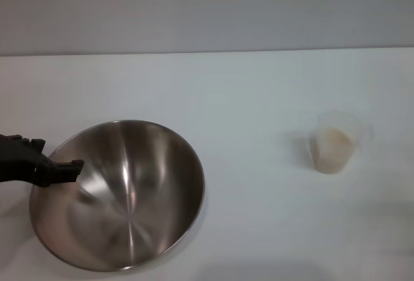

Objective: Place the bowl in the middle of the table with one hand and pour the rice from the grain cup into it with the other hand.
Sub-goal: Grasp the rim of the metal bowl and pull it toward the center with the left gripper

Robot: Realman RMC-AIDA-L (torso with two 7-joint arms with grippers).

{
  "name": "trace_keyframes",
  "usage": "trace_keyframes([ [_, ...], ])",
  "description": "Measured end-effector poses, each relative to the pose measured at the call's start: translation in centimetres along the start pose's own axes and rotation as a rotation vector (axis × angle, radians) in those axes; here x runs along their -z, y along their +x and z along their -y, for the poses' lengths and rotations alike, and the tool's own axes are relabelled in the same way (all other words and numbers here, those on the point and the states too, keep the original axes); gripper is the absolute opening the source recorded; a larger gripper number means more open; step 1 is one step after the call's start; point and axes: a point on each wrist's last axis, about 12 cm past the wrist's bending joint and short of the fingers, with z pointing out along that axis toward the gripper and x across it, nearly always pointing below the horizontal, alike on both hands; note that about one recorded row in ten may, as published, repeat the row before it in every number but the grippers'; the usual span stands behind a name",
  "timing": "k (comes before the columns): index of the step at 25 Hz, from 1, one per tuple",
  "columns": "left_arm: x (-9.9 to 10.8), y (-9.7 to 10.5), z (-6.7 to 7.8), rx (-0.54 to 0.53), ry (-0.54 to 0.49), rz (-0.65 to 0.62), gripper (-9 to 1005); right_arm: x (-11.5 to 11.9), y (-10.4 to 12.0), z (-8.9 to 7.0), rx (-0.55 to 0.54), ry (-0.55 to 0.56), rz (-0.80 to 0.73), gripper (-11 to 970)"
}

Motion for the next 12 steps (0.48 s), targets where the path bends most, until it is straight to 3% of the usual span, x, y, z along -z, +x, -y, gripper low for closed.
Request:
trace_keyframes([
  [12, -1.0, 0.7, -0.4, 0.011, 0.006, -0.034, 809, 0.0, 0.0, -0.1, -0.002, -0.003, 0.0, 767],
])
